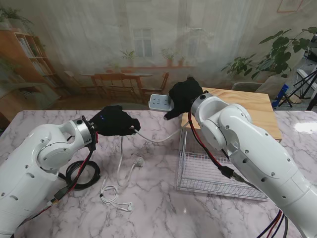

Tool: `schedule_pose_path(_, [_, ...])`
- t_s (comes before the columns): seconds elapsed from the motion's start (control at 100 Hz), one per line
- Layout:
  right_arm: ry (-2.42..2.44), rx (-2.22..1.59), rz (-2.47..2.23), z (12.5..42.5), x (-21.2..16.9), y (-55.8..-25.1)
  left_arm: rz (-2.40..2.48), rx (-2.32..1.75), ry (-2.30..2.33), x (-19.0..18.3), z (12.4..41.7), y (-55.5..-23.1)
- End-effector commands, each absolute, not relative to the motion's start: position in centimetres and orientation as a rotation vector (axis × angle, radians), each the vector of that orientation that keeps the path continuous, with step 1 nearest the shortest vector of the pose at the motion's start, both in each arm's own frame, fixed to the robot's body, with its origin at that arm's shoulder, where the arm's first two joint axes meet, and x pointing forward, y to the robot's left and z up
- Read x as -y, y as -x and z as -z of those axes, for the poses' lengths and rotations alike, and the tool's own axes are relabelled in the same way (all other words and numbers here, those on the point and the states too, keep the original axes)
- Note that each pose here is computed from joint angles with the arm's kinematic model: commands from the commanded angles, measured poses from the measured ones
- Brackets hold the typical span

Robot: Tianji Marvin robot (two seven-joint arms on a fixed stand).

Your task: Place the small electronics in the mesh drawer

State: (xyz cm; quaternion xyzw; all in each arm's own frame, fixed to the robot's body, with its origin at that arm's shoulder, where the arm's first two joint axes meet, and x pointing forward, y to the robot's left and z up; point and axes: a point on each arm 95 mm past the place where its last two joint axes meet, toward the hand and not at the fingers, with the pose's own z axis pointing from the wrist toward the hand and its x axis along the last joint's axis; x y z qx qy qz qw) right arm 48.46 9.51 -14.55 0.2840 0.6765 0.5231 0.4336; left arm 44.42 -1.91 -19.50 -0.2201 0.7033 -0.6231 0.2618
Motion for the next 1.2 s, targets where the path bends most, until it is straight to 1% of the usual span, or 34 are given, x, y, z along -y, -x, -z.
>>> schedule_pose_path(0.0, [-0.728,-1.721,-1.285,15.5,-9.5,-48.5,1.698,-1.889,0.596,2.0,18.7,-44.4])
schedule_pose_path(0.22, [-0.69,-1.854,-1.223,17.1,-10.5,-48.2,1.712,-1.812,0.539,1.8,16.1,-44.9])
schedule_pose_path(0.38, [-0.633,-1.927,-1.235,17.8,-11.4,-47.0,1.687,-1.778,0.516,2.2,14.4,-46.1])
schedule_pose_path(0.58, [-0.626,-2.014,-1.28,18.5,-12.6,-45.4,1.65,-1.788,0.484,3.3,13.0,-47.3])
schedule_pose_path(0.86, [-0.669,-2.068,-1.398,18.9,-14.1,-44.1,1.645,-1.799,0.514,4.8,11.9,-48.8])
schedule_pose_path(1.04, [-0.758,-2.065,-1.507,18.4,-14.7,-43.3,1.617,-1.813,0.5,5.6,11.5,-49.7])
schedule_pose_path(1.19, [-0.755,-2.055,-1.578,18.0,-15.0,-42.6,1.634,-1.803,0.574,6.4,11.4,-50.5])
